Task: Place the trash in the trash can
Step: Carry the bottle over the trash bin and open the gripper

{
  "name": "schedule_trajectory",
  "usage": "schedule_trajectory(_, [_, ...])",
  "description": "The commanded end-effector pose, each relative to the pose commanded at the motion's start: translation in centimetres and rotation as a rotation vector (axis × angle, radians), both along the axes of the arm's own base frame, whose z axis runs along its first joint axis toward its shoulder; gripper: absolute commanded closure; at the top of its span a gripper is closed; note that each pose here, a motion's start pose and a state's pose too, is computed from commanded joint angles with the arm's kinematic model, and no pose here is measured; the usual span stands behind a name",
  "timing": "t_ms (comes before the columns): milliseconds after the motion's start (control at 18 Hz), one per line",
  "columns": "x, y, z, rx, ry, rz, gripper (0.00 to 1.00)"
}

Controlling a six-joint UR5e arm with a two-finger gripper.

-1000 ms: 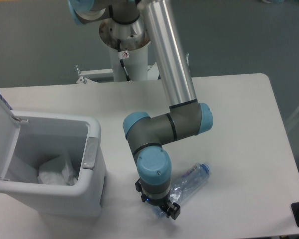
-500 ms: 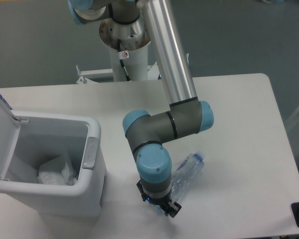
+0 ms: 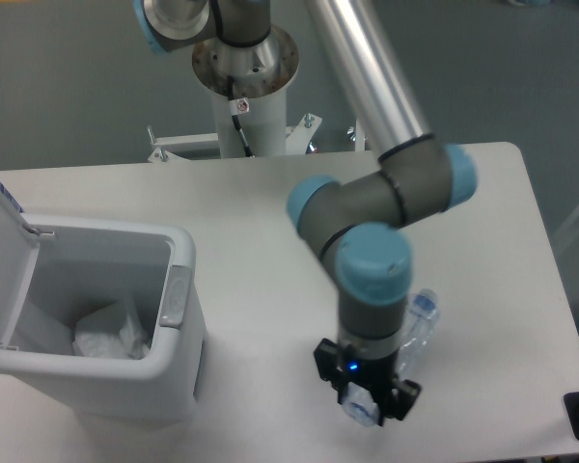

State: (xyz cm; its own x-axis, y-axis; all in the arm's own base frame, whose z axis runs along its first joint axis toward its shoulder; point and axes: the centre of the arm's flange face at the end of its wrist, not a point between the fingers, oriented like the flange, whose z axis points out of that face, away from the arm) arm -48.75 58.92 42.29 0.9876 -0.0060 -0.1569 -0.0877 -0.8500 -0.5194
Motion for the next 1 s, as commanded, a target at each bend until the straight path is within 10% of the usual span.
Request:
schedule_trajectory(611, [9.1, -1.5, 17.9, 0.470, -0.311, -0.003, 0.87])
schedule_trajectory(1000, [20.5, 2.3, 22.1, 0.532, -0.379, -0.152, 0.86])
